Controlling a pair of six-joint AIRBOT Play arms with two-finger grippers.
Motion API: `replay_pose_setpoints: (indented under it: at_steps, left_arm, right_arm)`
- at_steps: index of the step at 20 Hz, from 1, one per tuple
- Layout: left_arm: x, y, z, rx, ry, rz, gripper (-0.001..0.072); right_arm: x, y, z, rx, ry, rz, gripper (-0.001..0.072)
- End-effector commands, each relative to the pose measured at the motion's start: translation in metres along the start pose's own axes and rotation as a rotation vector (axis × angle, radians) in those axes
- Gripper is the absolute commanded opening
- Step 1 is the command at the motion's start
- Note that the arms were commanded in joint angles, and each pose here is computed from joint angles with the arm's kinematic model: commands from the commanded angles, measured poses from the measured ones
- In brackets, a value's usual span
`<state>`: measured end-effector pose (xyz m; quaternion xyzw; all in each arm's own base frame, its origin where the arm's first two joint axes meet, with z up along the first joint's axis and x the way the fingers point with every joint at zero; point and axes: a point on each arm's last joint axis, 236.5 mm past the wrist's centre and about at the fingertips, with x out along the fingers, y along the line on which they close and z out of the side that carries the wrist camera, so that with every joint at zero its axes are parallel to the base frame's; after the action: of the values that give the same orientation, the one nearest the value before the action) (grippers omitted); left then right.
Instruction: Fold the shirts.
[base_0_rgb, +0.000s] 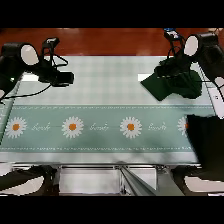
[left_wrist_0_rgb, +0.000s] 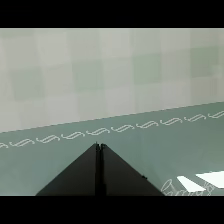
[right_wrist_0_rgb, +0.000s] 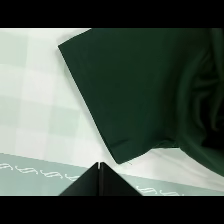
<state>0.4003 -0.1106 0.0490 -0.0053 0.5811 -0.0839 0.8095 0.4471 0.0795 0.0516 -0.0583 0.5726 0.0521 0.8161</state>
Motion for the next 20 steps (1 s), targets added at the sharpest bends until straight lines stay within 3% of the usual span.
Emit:
replay_pose_setpoints:
  at_steps: [1, 12, 20]
  left_arm:
    - [0.000, 0.000, 0.000, 0.000, 0.000, 0.000, 0.0020]
    - [0.000, 0.000, 0.000, 0.000, 0.000, 0.000, 0.0020]
    - [0.000, -0.002, 0.034, 0.000, -0.142, -0.011, 0.0027]
  right_arm:
    - [0.000, 0.000, 0.000, 0.000, 0.001, 0.000, 0.0019]
    - [0.000, 0.000, 0.002, 0.000, -0.009, 0.001, 0.0020]
    - [-0.006, -0.003, 0.053, -0.013, -0.227, -0.016, 0.0024]
